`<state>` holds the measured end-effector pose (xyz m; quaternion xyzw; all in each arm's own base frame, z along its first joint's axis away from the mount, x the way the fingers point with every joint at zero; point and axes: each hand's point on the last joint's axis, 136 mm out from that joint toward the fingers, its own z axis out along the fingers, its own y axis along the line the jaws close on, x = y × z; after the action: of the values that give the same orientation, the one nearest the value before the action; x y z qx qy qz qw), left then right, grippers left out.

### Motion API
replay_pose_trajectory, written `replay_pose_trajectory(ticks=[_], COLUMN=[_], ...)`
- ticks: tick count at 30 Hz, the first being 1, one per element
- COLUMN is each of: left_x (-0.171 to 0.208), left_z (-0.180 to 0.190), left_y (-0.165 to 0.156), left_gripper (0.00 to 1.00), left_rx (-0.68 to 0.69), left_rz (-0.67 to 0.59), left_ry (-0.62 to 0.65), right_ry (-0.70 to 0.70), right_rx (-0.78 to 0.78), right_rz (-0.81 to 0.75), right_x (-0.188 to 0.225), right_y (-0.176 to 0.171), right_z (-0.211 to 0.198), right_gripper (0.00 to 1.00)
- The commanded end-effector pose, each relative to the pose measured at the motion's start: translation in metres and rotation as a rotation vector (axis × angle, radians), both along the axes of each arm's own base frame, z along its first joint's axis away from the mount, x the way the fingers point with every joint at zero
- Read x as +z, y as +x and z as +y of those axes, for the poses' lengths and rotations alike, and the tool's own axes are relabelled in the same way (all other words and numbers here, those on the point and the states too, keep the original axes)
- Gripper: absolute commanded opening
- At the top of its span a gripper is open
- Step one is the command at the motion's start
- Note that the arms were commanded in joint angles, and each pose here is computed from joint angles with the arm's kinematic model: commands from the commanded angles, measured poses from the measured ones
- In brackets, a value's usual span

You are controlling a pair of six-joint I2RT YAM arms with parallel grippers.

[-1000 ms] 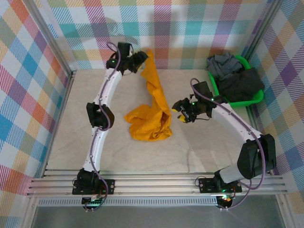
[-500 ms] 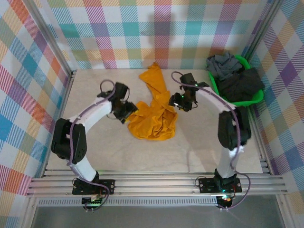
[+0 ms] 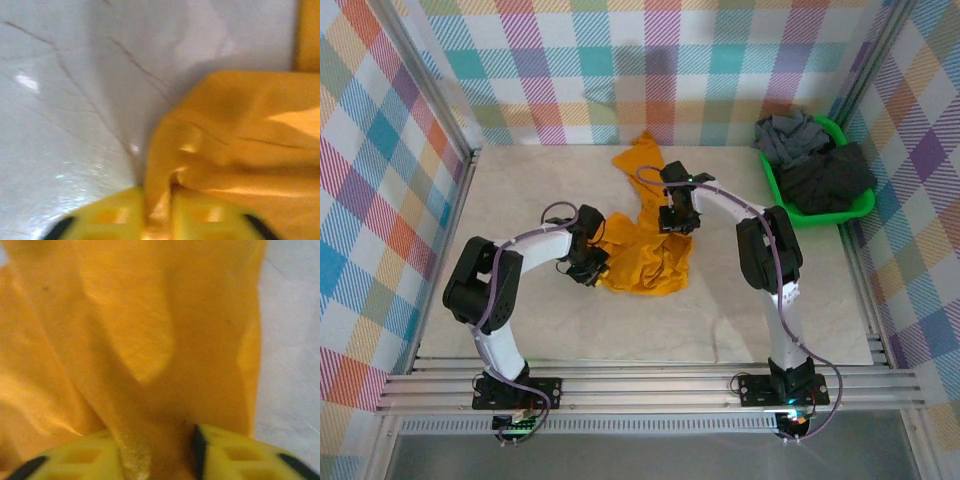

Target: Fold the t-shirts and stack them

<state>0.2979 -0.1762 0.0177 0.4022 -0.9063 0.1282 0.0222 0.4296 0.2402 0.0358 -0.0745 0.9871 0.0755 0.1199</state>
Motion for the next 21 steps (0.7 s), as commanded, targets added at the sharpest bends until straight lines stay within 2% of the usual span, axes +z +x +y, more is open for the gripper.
replay_pose_trajectory(ticks=[1, 2, 4, 10, 11, 14, 21], left_x=[-0.004, -0.004, -0.002, 0.001, 0.003, 0.009, 0.033], left_z=[0.003, 0.01, 0.022, 0.056, 0.061, 0.072, 0.114], left_y=[0.043, 0.045, 0.049, 0.071, 0.078, 0.095, 0.132], left_gripper=[0.0, 0.0, 0.0, 0.0, 0.0, 0.0, 0.0], left_rx=[-0.006, 0.001, 0.012, 0.046, 0.05, 0.059, 0.096], left_rz=[-0.138, -0.143, -0.151, -0.173, -0.182, -0.201, -0.242], left_ry=[0.058, 0.078, 0.105, 0.13, 0.131, 0.127, 0.181], right_ry=[-0.122, -0.128, -0.106, 0.001, 0.022, 0.049, 0.117], right_rx=[-0.058, -0.084, -0.112, -0.155, -0.162, -0.198, -0.261], right_rz=[-0.013, -0.017, -0.023, -0.047, -0.045, -0.005, 0.056], right_x=[0.005, 0.009, 0.018, 0.053, 0.056, 0.051, 0.041], right_y=[-0.004, -0.004, -0.007, -0.024, -0.027, -0.042, -0.073], right_z=[-0.037, -0.044, -0.05, -0.057, -0.057, -0.065, -0.068], right_gripper=[0.24, 0.2, 0.19, 0.23, 0.21, 0.0, 0.0])
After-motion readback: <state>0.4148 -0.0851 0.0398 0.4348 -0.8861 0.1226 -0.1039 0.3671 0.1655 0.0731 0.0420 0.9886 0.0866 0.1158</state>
